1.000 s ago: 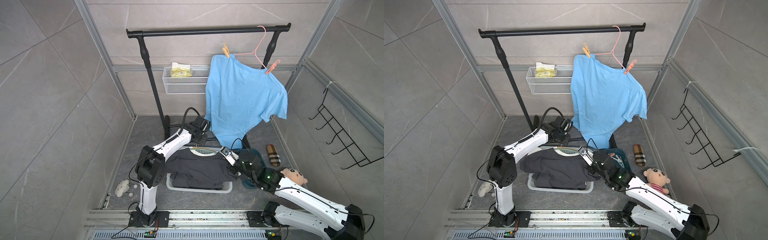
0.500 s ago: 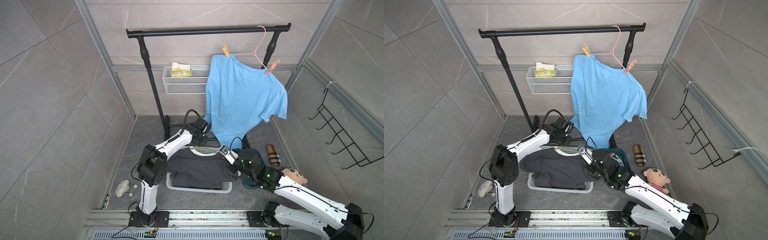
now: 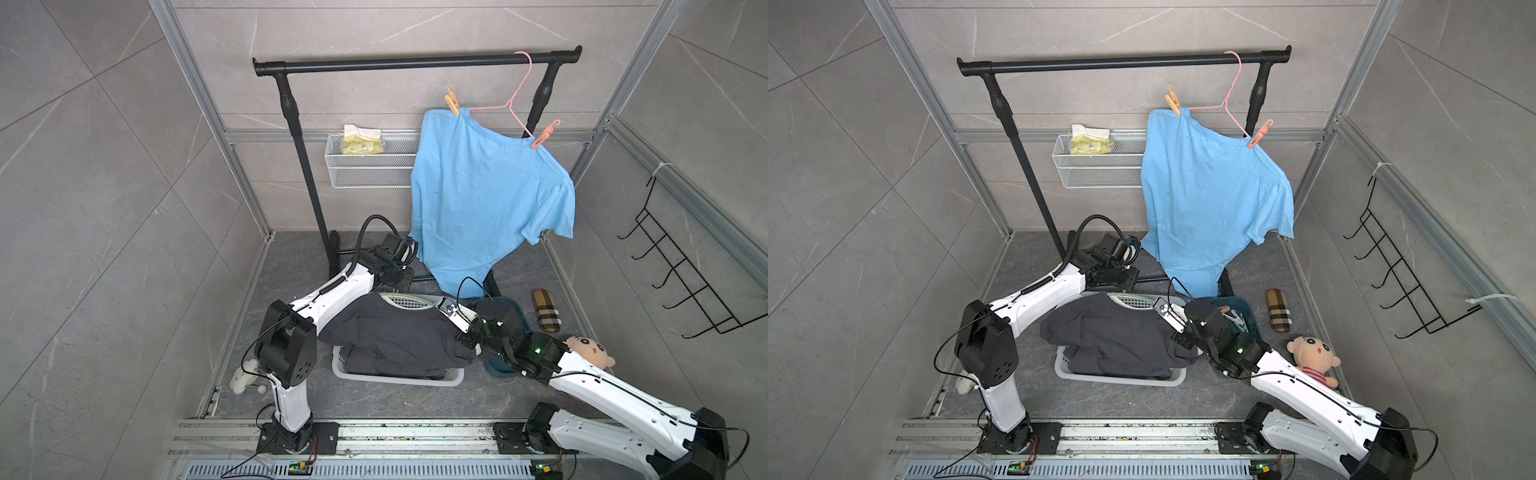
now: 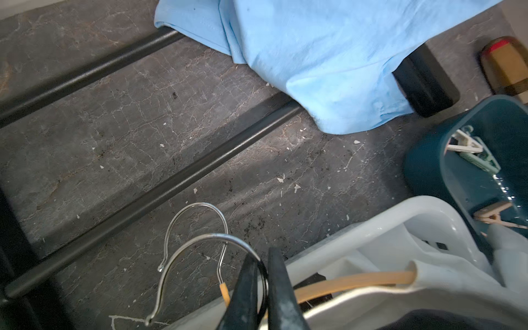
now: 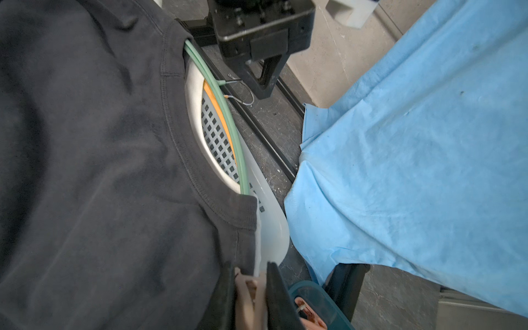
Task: Use clothespins to secure the t-shirt on both sides of the hanger
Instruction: Pick up the hanger from the basket.
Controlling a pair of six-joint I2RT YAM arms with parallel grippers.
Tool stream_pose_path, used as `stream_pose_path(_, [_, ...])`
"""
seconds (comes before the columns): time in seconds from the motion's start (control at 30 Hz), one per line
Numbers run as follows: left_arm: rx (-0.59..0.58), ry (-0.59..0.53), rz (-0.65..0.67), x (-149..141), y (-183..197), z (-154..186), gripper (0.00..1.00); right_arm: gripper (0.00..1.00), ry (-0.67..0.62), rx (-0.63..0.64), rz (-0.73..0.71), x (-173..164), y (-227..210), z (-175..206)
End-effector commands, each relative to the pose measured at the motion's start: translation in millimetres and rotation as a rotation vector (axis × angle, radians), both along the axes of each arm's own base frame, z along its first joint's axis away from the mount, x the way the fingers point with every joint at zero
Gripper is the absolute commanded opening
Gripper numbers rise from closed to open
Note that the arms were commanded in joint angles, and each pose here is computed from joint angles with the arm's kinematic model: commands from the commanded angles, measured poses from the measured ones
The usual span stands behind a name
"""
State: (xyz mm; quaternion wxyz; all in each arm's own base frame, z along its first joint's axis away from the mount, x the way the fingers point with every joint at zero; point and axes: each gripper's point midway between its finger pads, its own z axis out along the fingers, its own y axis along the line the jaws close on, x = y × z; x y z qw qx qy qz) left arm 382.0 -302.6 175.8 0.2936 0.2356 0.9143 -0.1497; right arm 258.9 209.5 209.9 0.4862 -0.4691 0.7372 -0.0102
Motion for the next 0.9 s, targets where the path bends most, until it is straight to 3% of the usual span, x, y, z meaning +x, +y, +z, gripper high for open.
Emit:
stream_pose_path(0.0, [-0.109, -0.067, -0.030, -6.6, -8.4, 42.2, 0.00, 0.00, -0.027, 0.004, 0.037, 3.1, 3.1, 16.5])
stream_pose_path(0.3, [-0.168, -0.085, -0.052, -16.3, -9.6, 56.3, 0.00, 0.00, -0.030, -0.011, 0.099, 9.0, 13.2, 9.5])
stream_pose_path(0.87, [-0.216, -0.124, -0.070, -23.0, -10.3, 71.1, 0.00, 0.00, -0.071, -0.024, 0.051, 25.3, 6.7, -14.8])
